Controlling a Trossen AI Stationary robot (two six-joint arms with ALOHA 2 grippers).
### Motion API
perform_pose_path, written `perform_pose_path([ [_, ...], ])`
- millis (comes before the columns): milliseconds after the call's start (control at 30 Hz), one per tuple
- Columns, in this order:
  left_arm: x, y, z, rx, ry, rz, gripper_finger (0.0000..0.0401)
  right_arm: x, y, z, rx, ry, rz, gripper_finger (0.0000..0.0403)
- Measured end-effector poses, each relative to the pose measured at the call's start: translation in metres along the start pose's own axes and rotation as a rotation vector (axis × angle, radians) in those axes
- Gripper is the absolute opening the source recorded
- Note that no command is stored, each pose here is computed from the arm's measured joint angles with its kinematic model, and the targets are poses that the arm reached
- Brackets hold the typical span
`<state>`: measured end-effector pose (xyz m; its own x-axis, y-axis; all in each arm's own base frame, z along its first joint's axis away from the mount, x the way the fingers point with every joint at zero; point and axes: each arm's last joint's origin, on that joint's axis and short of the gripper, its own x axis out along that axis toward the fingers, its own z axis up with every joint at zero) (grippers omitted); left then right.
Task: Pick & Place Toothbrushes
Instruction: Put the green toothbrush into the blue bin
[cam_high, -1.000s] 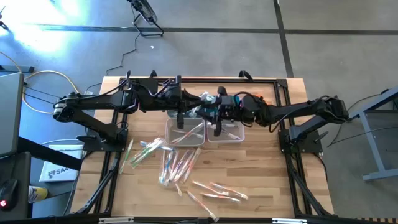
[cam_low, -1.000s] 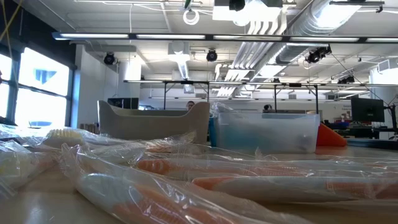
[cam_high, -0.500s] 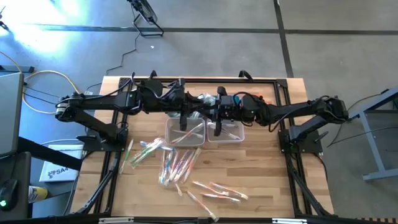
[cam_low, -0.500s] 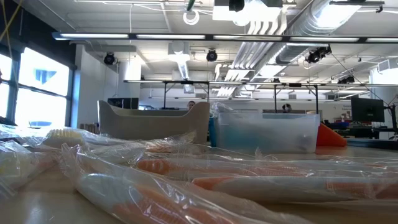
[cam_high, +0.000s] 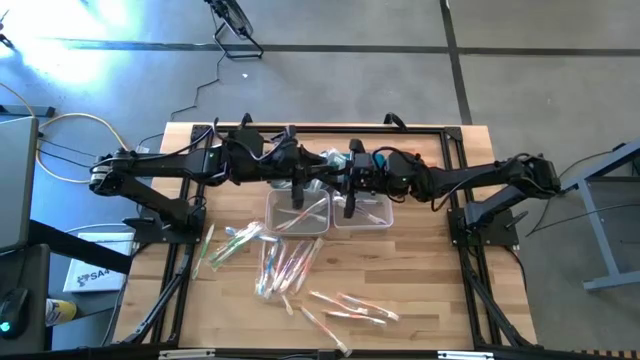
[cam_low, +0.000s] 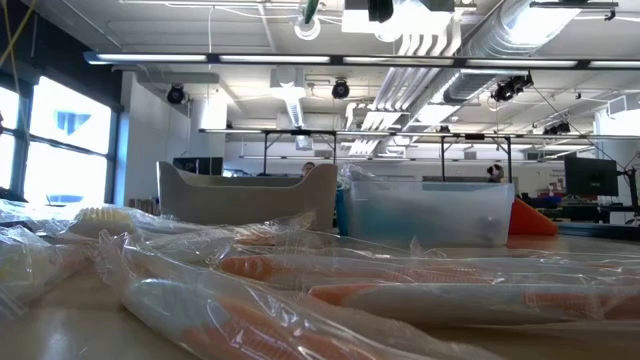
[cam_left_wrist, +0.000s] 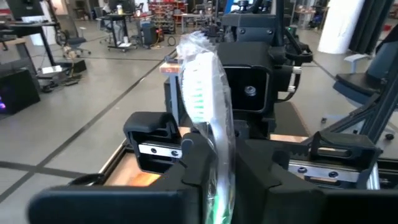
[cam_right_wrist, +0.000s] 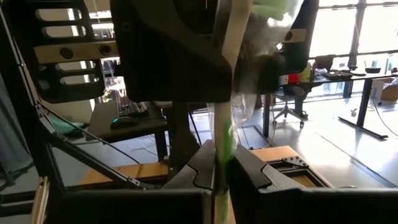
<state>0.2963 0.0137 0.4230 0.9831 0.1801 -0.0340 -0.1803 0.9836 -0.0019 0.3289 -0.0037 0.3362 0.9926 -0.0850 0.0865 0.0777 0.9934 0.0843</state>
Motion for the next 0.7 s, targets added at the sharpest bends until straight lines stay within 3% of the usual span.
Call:
perform_pose_path([
  [333,0.0,0.0012,-0.001,0.016,0.011,0.033,0.0166,0.0001,-0.0019,-0.001,-0.004,0.011,-0.018,0.0012],
  [700,0.0,0.0011,-0.0024,0.015,0.024,0.029,0.0181,0.0004,-0.0068,-0.0011,-0.003,0.014,-0.035,0.0012],
])
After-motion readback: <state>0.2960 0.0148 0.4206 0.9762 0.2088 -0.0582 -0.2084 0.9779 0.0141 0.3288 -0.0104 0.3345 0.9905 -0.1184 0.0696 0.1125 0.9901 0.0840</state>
